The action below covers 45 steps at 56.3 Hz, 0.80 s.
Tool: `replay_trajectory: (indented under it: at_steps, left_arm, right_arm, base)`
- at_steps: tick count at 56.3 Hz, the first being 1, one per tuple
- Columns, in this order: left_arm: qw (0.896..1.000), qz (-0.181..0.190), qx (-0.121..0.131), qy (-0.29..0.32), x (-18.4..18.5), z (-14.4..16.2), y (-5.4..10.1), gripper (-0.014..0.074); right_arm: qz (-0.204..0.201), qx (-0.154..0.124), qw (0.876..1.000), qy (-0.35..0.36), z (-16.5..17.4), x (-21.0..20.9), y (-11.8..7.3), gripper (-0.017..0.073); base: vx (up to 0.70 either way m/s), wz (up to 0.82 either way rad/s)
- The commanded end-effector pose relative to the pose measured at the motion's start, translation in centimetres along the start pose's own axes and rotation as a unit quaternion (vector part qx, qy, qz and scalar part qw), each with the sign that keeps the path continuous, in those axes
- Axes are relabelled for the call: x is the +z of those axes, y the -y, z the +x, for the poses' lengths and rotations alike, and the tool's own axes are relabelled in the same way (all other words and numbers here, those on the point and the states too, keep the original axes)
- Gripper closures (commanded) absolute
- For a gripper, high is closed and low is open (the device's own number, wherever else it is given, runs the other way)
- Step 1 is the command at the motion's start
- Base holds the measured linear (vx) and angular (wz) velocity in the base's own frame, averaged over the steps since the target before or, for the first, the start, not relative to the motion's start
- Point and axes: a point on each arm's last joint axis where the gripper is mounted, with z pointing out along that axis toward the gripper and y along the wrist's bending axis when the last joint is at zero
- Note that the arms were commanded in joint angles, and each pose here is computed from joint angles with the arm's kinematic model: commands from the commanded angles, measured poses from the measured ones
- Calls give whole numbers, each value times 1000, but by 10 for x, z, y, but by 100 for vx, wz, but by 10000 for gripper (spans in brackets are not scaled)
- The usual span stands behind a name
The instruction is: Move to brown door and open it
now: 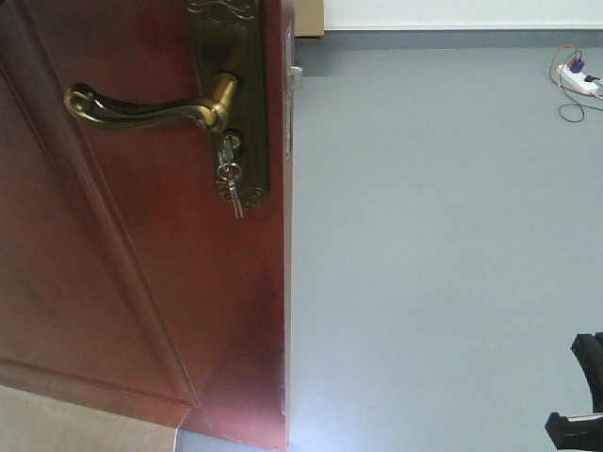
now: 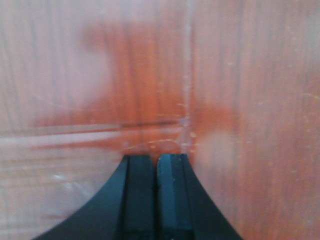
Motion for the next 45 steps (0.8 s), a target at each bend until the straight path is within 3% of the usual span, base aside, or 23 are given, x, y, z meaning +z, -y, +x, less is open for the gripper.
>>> replay_trajectory:
  at_steps: [1, 45]
  left_arm:
    - [1000, 1, -2, 20, -4, -13, 1, 597]
    - [1000, 1, -2, 20, -4, -13, 1, 597]
  right_arm:
    - [4, -7, 999, 41, -6, 0, 1, 559]
    - [4, -7, 999, 41, -6, 0, 1, 559]
  base:
    - [14, -4]
    - [12, 1]
